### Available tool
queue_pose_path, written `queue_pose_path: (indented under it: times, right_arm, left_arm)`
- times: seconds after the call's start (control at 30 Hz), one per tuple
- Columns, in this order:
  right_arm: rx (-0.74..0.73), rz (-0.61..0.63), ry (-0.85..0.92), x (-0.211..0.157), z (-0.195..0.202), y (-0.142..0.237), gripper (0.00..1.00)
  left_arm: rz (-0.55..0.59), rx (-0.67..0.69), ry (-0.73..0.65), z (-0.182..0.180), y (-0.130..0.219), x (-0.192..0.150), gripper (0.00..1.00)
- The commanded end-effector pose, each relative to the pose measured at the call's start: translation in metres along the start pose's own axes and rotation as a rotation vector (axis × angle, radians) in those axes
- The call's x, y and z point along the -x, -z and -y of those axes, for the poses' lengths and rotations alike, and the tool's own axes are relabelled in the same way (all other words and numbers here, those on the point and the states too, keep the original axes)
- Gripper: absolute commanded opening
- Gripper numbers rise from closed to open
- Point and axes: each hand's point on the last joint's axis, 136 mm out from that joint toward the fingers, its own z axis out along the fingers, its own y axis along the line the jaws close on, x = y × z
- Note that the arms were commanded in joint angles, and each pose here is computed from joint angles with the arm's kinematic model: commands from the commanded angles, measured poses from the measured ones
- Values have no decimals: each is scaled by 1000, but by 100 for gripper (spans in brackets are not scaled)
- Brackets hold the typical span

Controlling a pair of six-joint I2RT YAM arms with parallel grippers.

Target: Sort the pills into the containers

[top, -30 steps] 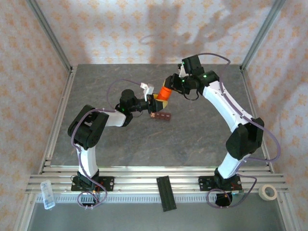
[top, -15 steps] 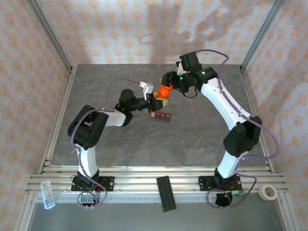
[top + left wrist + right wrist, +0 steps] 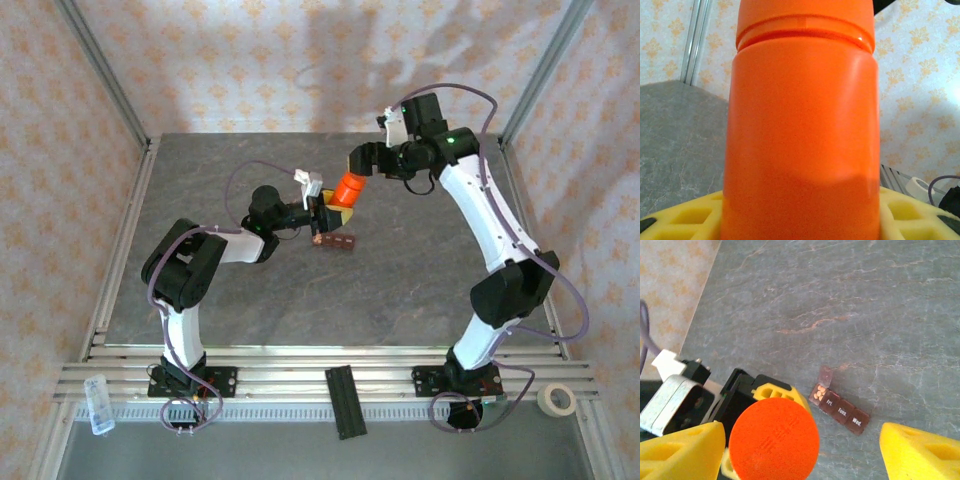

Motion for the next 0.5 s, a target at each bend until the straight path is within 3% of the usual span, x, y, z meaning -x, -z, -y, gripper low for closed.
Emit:
queue_pose_path:
  times: [0.0,0.47]
  right_arm:
    - [102,-43,194,-13,-17,14,78]
    - [168,-123,180,-16,-16,-5,76]
  left_arm:
    - [29,-58,-106,17,1,14,0]
    - [16,-74,-97,19,1,10,0]
